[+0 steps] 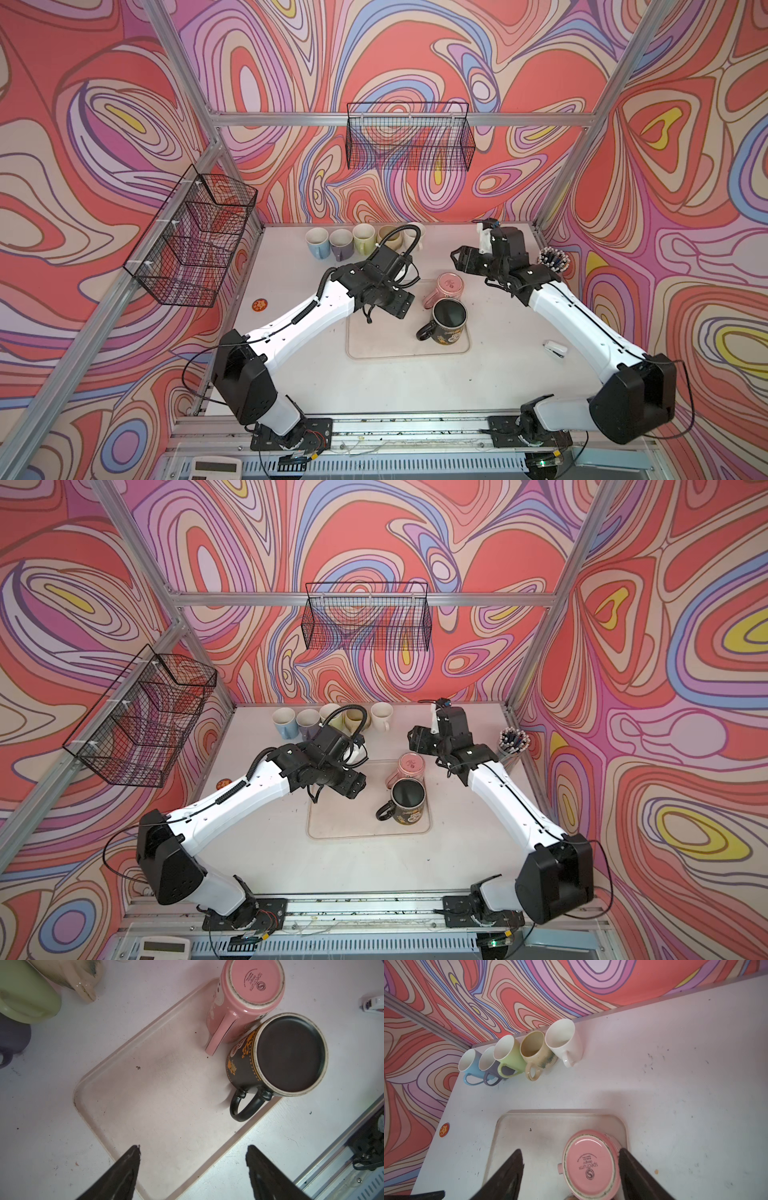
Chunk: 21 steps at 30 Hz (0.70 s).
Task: Turn the mug right side up
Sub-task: 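Lower left gripper onto the upside-down black mug and grasp its base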
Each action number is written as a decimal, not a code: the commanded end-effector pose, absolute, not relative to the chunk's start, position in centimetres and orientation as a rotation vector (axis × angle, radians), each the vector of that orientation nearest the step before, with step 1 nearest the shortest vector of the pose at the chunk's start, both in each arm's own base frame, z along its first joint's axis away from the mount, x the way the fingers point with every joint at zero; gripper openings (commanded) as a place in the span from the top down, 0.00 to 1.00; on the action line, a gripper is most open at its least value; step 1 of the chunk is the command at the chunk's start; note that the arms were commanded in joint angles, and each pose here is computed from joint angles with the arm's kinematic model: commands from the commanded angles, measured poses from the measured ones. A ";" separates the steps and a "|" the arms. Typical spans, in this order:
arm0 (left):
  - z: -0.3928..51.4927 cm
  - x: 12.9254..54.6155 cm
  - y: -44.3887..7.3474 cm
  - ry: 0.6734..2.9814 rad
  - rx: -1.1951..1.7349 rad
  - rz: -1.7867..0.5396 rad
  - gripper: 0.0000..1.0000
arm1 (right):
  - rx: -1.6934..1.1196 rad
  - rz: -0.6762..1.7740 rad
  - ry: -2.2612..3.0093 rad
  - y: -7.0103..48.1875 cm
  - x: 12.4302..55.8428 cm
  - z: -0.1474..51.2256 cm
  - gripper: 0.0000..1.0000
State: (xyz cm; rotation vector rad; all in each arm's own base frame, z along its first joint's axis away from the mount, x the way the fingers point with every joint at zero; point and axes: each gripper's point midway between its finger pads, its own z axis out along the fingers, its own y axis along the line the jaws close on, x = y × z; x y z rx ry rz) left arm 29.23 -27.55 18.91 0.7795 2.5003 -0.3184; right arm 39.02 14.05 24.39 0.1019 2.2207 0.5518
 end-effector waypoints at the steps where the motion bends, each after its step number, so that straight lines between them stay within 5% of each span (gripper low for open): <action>1: 18.4 28.8 -28.8 2.478 0.866 -0.291 0.20 | 0.108 0.689 2.187 14.9 37.6 25.4 0.25; 5: 16.6 26.8 -30.5 2.470 1.000 -0.320 0.29 | 0.125 0.691 2.206 14.2 36.4 24.7 0.25; 21: 13.5 25.6 -34.3 2.431 1.204 -0.282 0.31 | 0.223 0.797 2.249 13.3 36.1 22.2 0.24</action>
